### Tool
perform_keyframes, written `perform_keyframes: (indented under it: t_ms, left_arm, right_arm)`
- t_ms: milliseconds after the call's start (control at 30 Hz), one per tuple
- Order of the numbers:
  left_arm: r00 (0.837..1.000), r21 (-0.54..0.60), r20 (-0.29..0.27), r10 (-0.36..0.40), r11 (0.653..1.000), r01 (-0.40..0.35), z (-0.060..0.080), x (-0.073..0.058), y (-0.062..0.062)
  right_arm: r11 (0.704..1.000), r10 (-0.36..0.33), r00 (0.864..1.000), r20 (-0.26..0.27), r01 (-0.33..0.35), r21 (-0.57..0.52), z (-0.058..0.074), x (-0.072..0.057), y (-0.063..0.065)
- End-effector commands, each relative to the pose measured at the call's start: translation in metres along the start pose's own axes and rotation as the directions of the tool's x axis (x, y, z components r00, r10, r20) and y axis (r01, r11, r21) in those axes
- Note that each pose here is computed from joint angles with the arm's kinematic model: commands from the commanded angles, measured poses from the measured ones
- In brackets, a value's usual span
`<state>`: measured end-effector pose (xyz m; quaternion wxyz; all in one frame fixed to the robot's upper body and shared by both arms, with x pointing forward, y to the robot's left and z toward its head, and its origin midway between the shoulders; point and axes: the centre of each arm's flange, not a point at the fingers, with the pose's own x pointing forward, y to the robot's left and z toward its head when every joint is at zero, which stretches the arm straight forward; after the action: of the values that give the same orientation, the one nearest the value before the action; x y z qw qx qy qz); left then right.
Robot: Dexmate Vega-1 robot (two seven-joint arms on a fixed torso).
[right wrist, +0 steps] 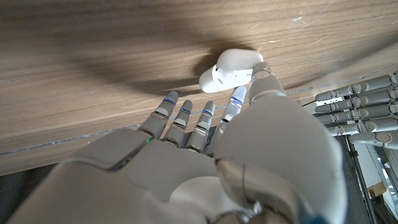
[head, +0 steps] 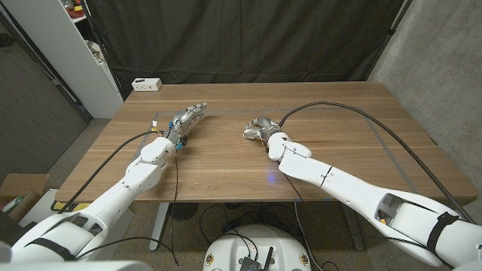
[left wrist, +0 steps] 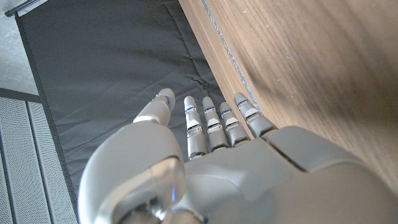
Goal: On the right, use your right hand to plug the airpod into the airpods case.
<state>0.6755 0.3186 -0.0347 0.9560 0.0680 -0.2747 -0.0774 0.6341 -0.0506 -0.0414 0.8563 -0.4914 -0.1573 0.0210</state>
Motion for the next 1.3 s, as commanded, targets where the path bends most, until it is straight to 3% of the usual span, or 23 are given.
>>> perform_keyframes:
  t_ms: [33, 533, 833, 967, 1300]
  left_arm:
    - [1.000, 0.000, -0.004, 0.001, 1.000, -0.001, 0.000, 0.004, -0.004]
    - [1.000, 0.003, -0.006, -0.007, 1.000, 0.007, 0.002, 0.009, -0.010]
    - [1.000, 0.004, -0.009, -0.008, 1.000, 0.008, 0.004, 0.010, -0.012]
    - [1.000, 0.007, -0.002, -0.004, 1.000, 0.004, 0.007, 0.009, -0.012]
    - [1.000, 0.018, 0.017, 0.004, 1.000, -0.004, 0.018, -0.003, -0.005]
  right_arm:
    - [1.000, -0.002, 1.000, 0.014, 0.002, 0.012, 0.000, -0.002, -0.001]
    - [0.999, 0.000, 0.999, 0.032, -0.002, 0.053, 0.000, -0.005, -0.009]
    - [0.997, 0.000, 0.998, 0.064, -0.005, 0.083, 0.008, -0.011, -0.021]
    - [0.990, 0.001, 0.996, 0.093, -0.014, 0.139, 0.008, -0.018, -0.032]
    - [0.940, -0.065, 0.995, 0.070, 0.038, 0.339, -0.024, -0.026, -0.066]
